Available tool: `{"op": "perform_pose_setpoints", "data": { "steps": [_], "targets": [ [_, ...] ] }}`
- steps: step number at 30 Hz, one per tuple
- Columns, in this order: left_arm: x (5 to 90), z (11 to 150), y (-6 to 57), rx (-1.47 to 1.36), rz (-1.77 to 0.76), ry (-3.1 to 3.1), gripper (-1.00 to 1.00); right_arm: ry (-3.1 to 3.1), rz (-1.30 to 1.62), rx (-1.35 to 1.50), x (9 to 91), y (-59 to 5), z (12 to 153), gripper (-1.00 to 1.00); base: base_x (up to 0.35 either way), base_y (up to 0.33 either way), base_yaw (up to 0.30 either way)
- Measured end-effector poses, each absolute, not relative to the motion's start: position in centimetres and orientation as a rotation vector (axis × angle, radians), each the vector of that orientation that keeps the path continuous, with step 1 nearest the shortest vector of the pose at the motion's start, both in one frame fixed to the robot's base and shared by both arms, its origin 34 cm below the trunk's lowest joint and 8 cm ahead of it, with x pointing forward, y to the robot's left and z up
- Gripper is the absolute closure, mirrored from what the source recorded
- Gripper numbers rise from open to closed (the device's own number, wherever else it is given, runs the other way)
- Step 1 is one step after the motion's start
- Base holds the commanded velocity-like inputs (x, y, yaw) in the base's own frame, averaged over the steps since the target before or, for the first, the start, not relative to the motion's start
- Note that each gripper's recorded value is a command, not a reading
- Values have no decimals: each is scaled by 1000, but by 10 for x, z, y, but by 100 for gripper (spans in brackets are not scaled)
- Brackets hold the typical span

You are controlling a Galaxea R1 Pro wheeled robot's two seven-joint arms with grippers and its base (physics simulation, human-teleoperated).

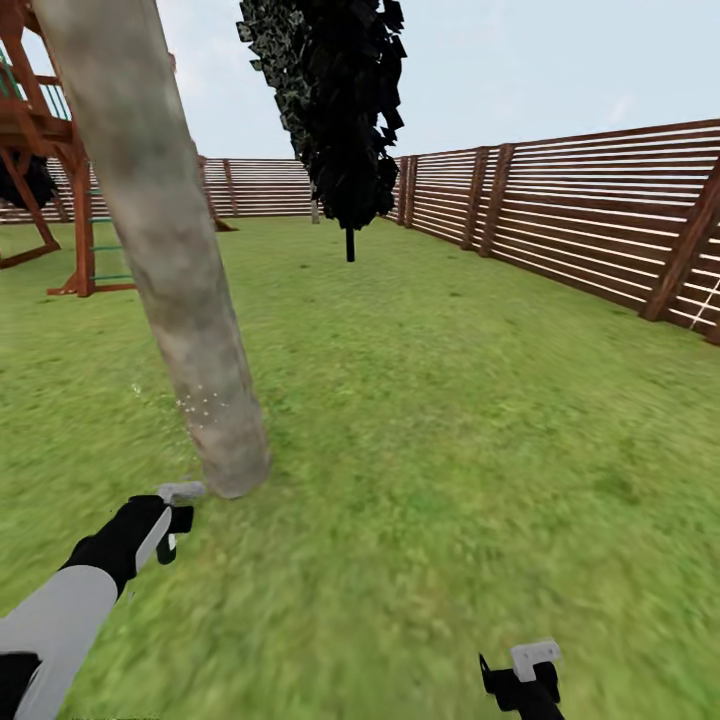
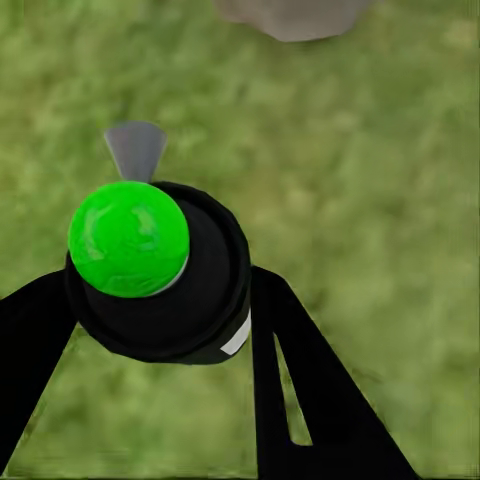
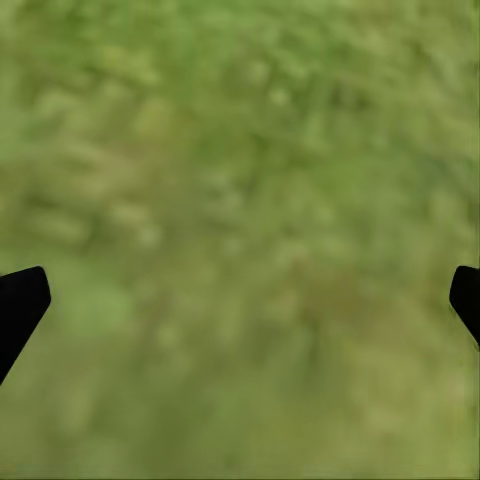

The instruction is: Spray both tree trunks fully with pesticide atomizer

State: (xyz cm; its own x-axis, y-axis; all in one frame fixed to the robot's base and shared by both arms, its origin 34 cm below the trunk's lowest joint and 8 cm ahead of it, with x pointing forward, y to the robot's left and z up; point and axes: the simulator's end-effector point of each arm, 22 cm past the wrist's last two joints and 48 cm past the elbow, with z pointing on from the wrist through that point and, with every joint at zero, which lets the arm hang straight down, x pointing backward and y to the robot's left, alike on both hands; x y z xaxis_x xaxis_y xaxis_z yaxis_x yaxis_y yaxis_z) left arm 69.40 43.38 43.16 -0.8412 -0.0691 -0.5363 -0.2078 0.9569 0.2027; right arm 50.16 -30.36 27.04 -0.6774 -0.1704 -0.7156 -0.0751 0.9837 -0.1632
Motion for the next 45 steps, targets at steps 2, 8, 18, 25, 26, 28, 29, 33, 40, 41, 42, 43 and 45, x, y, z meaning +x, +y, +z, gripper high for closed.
{"op": "perform_pose_setpoints", "data": {
  "steps": [2, 8, 18, 25, 26, 28, 29, 33, 40, 41, 42, 43, 45],
  "targets": [
    [684, 431, 465, -223, 393, 2559, 100, 2316, -153, -170, 502, -304, 270, -100, 154, -261, 276],
    [688, 422, 446, -223, 349, 2536, 100, 2316, -153, -170, 502, -304, 270, -100, 220, -203, 245],
    [688, 420, 448, -216, 358, 2519, 100, 2316, -153, -172, 502, -304, 270, -100, 281, -146, 13],
    [672, 402, 454, -225, 371, 2552, 100, 2315, -152, -174, 502, -303, 271, -100, 265, -160, 4],
    [663, 394, 455, -228, 377, 2575, 100, 2315, -153, -173, 502, -304, 271, -100, 167, -133, 78],
    [657, 388, 454, -224, 379, 2594, 100, 2315, -153, -173, 502, -304, 271, -100, 45, -36, 199],
    [656, 386, 453, -223, 374, 2599, 100, 2315, -153, -172, 502, -304, 271, -100, 9, -7, 258],
    [653, 384, 453, -220, 374, 2611, 100, 2315, -154, -171, 502, -304, 271, -100, 2, -2, 267],
    [656, 383, 446, -226, 342, 2609, 100, 2315, -153, -173, 502, -304, 271, -100, 124, -192, 36],
    [656, 383, 445, -226, 339, 2609, 100, 2315, -153, -173, 502, -304, 271, -100, 88, -257, 0],
    [656, 383, 445, -226, 338, 2609, 100, 2315, -153, -172, 502, -304, 271, -100, 36, -266, 5],
    [656, 383, 445, -226, 337, 2609, 100, 2316, -153, -173, 502, -303, 271, -100, 12, -271, 114],
    [656, 383, 445, -226, 338, 2608, 100, 2316, -152, -174, 502, -303, 270, -100, 2, -273, 246]
  ]
}}
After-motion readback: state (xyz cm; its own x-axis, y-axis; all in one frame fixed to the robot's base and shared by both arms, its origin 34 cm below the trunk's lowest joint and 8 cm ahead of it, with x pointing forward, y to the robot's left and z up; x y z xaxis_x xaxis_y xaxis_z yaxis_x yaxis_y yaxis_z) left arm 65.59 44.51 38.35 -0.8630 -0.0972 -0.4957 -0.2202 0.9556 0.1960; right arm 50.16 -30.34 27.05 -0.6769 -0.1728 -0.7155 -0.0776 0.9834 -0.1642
